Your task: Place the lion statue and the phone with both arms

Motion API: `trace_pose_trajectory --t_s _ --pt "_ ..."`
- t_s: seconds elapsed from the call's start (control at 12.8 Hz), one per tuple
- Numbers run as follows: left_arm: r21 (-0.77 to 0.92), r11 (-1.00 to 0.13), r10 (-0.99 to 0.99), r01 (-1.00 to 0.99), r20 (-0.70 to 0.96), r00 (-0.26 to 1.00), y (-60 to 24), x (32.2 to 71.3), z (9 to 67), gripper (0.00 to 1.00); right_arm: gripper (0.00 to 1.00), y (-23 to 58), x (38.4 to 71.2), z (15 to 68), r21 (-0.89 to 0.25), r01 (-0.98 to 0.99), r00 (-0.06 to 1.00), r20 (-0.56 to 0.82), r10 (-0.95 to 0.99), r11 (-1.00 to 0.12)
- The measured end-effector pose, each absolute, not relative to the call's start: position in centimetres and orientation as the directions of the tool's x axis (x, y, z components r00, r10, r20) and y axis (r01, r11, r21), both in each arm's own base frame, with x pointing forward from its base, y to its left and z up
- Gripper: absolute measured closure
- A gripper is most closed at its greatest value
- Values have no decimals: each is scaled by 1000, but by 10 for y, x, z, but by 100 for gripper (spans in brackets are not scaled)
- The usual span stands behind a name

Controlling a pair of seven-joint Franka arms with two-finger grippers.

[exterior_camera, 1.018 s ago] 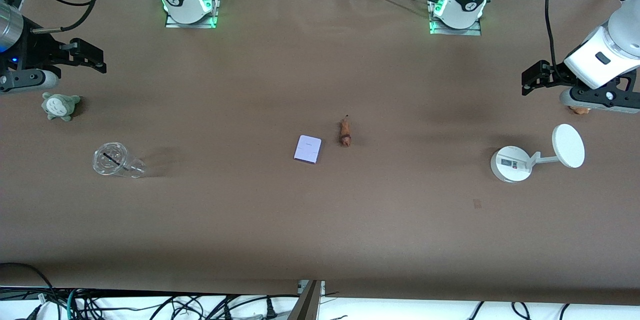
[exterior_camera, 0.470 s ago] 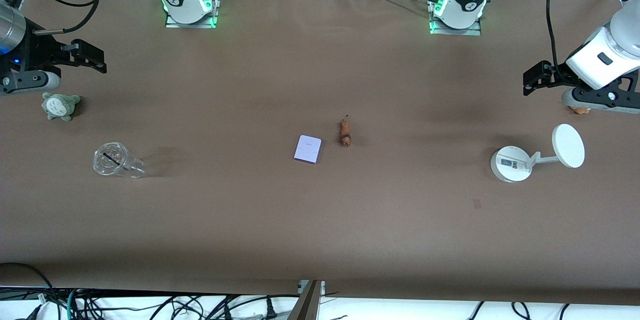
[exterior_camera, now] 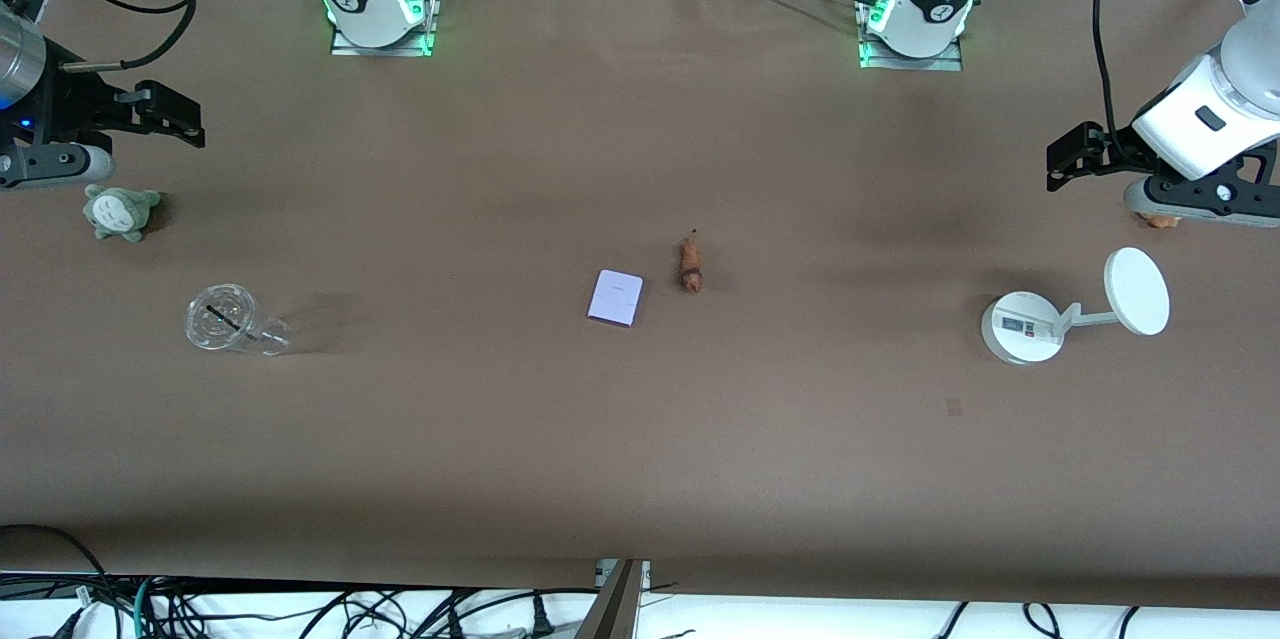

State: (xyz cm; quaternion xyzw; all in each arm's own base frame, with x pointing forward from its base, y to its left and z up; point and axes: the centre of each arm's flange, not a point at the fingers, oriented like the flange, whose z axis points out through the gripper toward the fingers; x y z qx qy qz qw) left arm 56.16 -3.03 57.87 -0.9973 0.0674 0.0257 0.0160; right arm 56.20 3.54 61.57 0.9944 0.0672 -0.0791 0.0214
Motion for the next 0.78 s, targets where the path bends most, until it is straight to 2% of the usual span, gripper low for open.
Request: trace_pose_trajectory --t_s 0.78 --pt "-27 -991 -126 -128 -73 989 -25 560 577 0 0 33 564 614 32 133 979 -159 126 -991"
